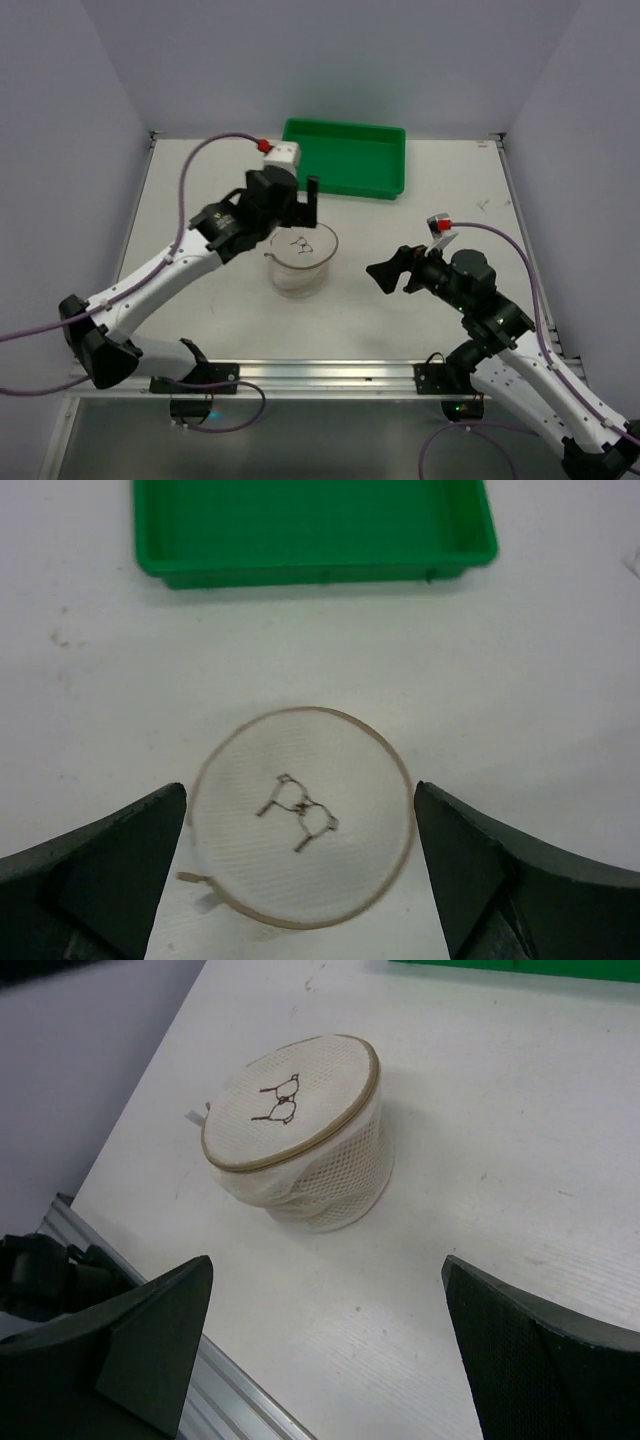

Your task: Unzip the laundry bag and remove the bra

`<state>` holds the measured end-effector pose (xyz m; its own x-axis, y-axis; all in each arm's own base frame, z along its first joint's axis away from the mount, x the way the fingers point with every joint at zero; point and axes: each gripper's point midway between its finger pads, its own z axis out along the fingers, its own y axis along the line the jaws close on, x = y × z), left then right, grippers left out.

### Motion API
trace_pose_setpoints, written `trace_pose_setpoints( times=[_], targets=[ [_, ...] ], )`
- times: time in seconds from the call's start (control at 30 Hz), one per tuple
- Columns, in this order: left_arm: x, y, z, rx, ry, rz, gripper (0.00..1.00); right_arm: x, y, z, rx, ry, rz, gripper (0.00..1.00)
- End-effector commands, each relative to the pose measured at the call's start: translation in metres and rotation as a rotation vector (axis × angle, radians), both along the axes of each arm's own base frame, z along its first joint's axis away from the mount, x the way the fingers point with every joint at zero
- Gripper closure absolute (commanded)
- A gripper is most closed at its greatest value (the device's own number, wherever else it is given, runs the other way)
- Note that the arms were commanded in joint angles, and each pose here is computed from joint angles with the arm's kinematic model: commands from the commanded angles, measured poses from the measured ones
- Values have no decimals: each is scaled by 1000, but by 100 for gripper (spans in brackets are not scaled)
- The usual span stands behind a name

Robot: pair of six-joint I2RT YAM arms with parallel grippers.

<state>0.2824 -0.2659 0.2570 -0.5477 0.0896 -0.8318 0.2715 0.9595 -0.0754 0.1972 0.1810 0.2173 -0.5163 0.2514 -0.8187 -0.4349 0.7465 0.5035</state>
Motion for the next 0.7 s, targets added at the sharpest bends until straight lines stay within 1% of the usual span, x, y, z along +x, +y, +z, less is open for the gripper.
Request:
trace_pose_setpoints(
  times=[0.0,0.03,0.07,0.1,0.13,0.17,0.2,0.23,0.27,0.3,0.37,0.43,0.47,0.57,0.67],
  targets=[
    [22,33,5,-165,39,-63,0,2,18,23,22,-56,95,1],
    [38,56,2,-186,45,-9,0,-1,23,25,26,-56,125,1],
    [39,65,-11,-190,79,-3,0,-1,25,25,29,-55,136,1],
    [36,63,-17,-225,116,-59,0,0,27,24,24,-47,144,1],
    [49,79,-20,-259,116,-26,0,-1,30,25,28,-49,162,1],
    [52,84,-27,-280,135,-21,0,-1,32,26,29,-53,171,1],
    [47,83,-44,-319,189,-57,1,0,32,25,28,-50,172,1],
    [56,94,-47,-348,185,-42,3,1,33,23,22,-46,176,1],
    [56,95,-66,-359,236,-39,5,1,35,22,19,-45,183,1],
    [53,91,-71,-391,267,-74,8,1,35,22,17,-43,185,1],
    [56,87,-92,-418,320,-99,9,2,37,20,14,-37,193,1],
    [56,83,-104,-448,366,-132,13,3,39,20,16,-33,195,1],
    [56,83,-118,-452,402,-131,15,3,40,21,20,-37,199,1],
    [55,77,-129,-497,448,-162,31,3,40,20,28,-36,199,1],
    [50,66,-133,-556,488,-216,38,3,41,18,27,-32,200,1]
  ],
)
